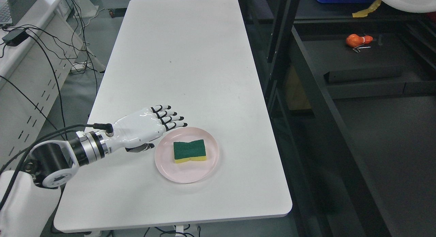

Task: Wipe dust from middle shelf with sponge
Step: 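Reach the left hand over the green-yellow sponge on the plate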

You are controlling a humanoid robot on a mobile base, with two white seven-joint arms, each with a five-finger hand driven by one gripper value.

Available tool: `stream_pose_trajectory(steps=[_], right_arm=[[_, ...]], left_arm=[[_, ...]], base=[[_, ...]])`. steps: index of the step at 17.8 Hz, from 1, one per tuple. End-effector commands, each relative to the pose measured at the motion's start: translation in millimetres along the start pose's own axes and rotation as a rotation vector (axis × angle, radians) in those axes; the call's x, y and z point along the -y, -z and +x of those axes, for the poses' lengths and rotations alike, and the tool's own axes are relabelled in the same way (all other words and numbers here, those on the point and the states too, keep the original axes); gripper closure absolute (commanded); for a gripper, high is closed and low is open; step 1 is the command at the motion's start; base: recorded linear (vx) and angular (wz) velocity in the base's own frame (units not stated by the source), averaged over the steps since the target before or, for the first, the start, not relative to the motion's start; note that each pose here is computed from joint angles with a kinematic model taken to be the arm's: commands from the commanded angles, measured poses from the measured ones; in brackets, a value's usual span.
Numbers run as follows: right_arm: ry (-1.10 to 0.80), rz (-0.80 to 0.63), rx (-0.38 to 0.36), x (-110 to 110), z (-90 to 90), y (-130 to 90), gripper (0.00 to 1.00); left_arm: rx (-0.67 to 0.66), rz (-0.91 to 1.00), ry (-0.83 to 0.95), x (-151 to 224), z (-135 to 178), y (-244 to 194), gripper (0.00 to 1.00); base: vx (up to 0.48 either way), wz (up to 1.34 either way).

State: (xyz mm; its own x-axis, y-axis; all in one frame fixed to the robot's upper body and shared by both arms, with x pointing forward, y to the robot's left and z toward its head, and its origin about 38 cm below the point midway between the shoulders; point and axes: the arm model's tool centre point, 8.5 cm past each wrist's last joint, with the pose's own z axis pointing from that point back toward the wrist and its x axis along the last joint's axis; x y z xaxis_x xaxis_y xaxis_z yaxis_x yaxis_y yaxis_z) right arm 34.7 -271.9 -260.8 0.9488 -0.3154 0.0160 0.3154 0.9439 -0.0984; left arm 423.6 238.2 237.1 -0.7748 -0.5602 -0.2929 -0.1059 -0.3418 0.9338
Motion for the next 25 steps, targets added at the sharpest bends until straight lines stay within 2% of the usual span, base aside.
stream_pose_trajectory(steps=[1, 15, 21, 25], right_arm=[[0.002, -0.014, 0.022, 10, 9.3, 0, 0.0], [0.002, -0.014, 0.023, 10, 10.3, 0, 0.0], [0.002, -0.014, 0.022, 10, 9.3, 0, 0.0], [0.002, -0.014, 0.022, 10, 9.4, 0, 0.0]], left_arm=[[0.117, -0.164, 0.114, 22, 33, 35, 0.13], [0.199, -0.117, 0.107, 16, 79, 85, 0.19], [0.19, -0.133, 0.06, 32, 84, 78, 0.31], [0.133, -0.091, -0.038, 41, 76, 62, 0.4]], base=[[0.0, 0.0], [0.003, 0.01], [0.0, 0.0], [0.0, 0.0]])
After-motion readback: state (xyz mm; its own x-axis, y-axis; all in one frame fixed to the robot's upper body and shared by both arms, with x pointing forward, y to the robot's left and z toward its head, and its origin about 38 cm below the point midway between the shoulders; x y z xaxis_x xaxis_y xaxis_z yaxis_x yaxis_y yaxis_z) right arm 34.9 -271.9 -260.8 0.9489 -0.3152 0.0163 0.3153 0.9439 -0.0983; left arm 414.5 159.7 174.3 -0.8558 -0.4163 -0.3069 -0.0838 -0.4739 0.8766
